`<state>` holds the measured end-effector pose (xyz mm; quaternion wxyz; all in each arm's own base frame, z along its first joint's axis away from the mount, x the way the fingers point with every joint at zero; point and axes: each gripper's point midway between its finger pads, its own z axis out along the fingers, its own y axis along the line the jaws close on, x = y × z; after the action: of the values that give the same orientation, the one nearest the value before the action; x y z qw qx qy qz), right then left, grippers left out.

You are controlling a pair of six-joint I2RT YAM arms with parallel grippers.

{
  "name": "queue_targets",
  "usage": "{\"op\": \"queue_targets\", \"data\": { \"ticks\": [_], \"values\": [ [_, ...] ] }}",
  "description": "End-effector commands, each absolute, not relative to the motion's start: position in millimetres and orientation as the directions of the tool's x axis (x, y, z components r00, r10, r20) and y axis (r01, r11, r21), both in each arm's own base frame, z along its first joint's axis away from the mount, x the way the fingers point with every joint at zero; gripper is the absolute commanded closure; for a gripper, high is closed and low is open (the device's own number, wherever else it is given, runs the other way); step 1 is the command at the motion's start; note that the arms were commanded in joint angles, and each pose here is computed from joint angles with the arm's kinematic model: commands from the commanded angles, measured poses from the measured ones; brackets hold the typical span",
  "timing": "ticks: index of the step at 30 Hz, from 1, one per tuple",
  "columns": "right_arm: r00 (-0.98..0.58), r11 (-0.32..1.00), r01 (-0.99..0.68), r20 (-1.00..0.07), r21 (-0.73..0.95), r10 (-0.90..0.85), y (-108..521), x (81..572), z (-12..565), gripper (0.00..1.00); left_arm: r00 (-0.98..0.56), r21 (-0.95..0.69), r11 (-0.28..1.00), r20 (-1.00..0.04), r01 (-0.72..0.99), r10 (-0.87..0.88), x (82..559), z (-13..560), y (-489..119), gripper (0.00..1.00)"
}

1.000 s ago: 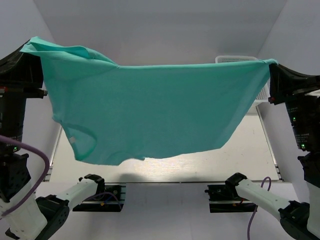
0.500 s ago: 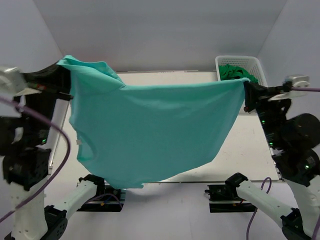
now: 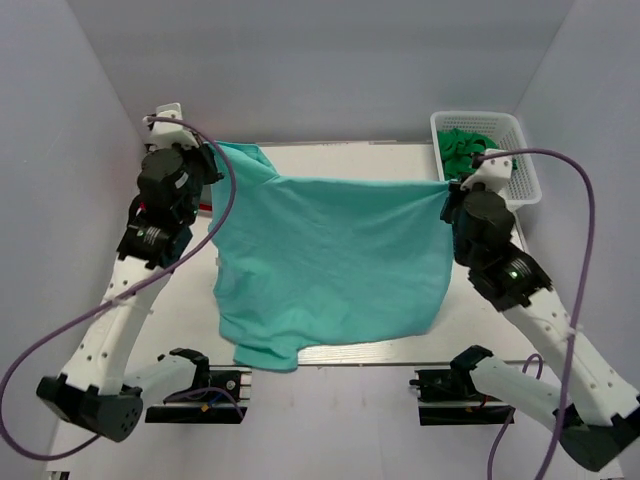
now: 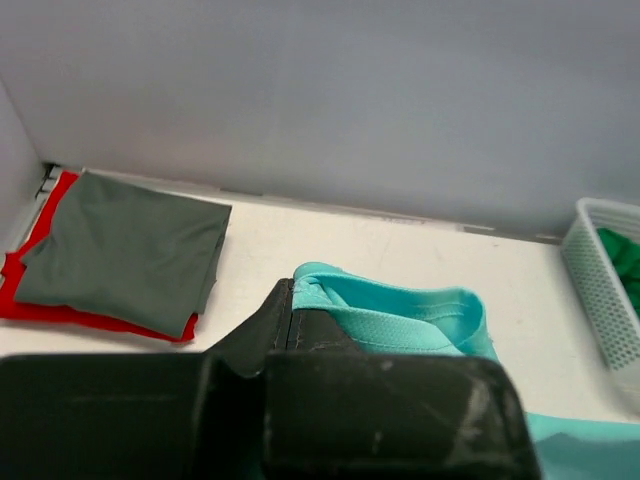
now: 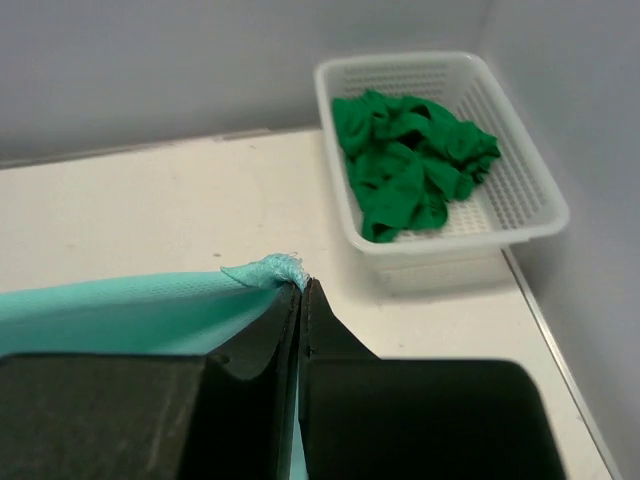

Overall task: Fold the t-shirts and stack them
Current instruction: Flatten out the tshirt

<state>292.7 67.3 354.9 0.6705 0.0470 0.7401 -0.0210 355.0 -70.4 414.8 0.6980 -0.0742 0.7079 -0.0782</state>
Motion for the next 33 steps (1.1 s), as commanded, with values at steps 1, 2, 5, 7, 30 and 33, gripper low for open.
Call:
{"op": "queue_targets", "data": {
  "ticks": [1,2,5,7,30,33],
  "values": [
    [-0.04,0.955,0.29,-0.996,0.064,0.079,46,309,359,1.0,0.086,-0.263,0.964,-0.962,-0.049,-0.258,364,436,-59,1.0],
    [-0.08,0.948,0.317,-0.996,0.015,0.043,49,322,346,1.0,0.088,-0.273,0.961,-0.959,-0.048,-0.269,374,433,-63,1.0],
    [-0.098,0.924,0.379,-0.995,-0.054,-0.017,46,341,353,1.0,0.112,-0.258,0.964,-0.962,-0.07,-0.249,392,440,-64,1.0],
    [-0.045,0.912,0.411,-0.999,-0.011,0.008,44,355,372,1.0,0.106,-0.229,0.967,-0.97,-0.108,-0.218,417,444,-65,1.0],
    [0.222,0.925,0.381,-0.972,0.008,-0.083,36,476,520,1.0,0.392,-0.189,0.968,-0.913,-0.163,-0.112,527,565,-74,1.0],
    [0.25,0.942,0.333,-0.967,0.035,-0.053,38,463,528,1.0,0.404,-0.191,0.97,-0.908,-0.152,-0.116,519,573,-73,1.0]
  ]
}}
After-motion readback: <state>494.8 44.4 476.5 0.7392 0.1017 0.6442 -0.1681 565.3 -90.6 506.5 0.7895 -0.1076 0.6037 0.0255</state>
